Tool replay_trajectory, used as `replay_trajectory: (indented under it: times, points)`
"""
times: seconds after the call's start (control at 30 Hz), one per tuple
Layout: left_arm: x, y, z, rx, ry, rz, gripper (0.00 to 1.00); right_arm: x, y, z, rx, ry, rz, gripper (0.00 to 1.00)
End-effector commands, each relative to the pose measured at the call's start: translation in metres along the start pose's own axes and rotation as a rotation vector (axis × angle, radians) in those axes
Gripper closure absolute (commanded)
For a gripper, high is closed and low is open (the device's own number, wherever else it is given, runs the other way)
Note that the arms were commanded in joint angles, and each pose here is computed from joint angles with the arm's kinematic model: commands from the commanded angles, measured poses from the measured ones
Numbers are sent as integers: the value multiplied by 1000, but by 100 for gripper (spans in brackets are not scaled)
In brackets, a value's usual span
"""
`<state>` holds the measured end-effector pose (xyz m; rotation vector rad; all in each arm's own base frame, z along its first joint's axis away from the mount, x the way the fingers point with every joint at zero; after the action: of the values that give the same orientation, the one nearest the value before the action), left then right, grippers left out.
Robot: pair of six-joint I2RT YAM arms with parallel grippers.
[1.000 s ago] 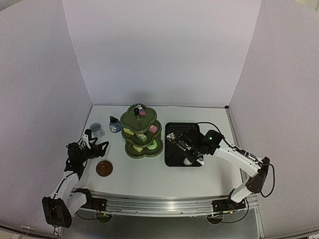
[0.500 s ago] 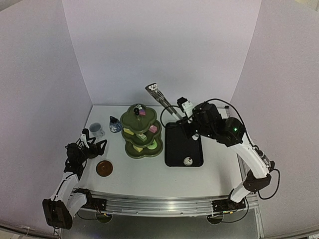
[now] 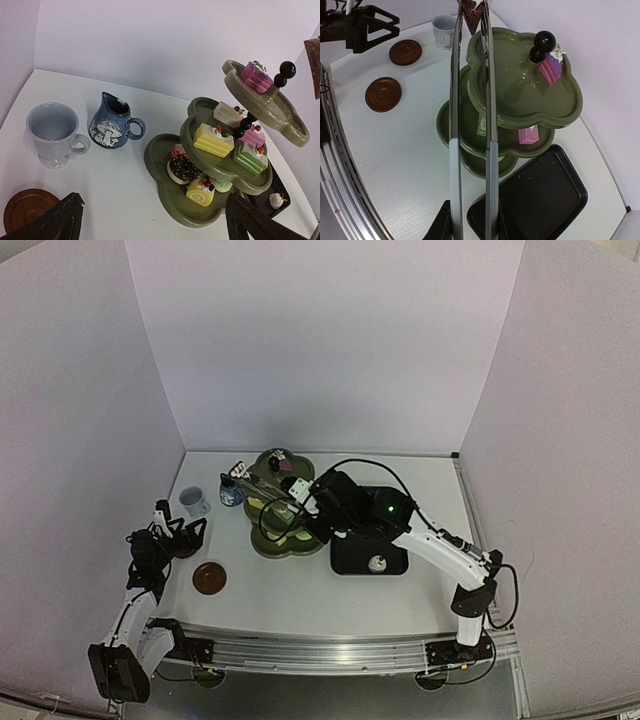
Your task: Serve the afternoon tea
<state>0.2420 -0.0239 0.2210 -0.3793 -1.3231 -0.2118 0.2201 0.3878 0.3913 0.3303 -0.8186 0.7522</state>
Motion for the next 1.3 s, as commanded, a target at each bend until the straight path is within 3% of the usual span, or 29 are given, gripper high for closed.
replay_trajectory:
  times: [0.0, 0.53, 0.63, 0.83, 1.27]
  points:
    - [5, 2, 1, 10, -26, 0, 0, 7, -10, 3, -83, -33, 10, 100]
    - [1, 3, 2, 16, -13, 22, 0, -10, -14, -23, -168, 68, 31, 100]
    - [2, 3, 2, 18, -14, 23, 0, -11, -14, -25, -181, 70, 26, 94]
    - [1, 3, 3, 21, -16, 23, 0, -7, -16, -25, -207, 54, 15, 72]
    - [-2, 4, 3, 24, -11, 28, 0, 18, -16, 12, -135, -63, -76, 66]
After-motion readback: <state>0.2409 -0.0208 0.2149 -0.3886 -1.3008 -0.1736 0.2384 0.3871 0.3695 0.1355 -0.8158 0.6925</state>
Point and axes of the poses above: each gripper's point midway between its finger pads, its own z axis back along the fingers, its own y axis along the line the jaws close on, x = y × z, the point moved 8 cm from there along z, back along the fingers, and after that the axes turned 15 degrees about -z, right-handed, at the moved point
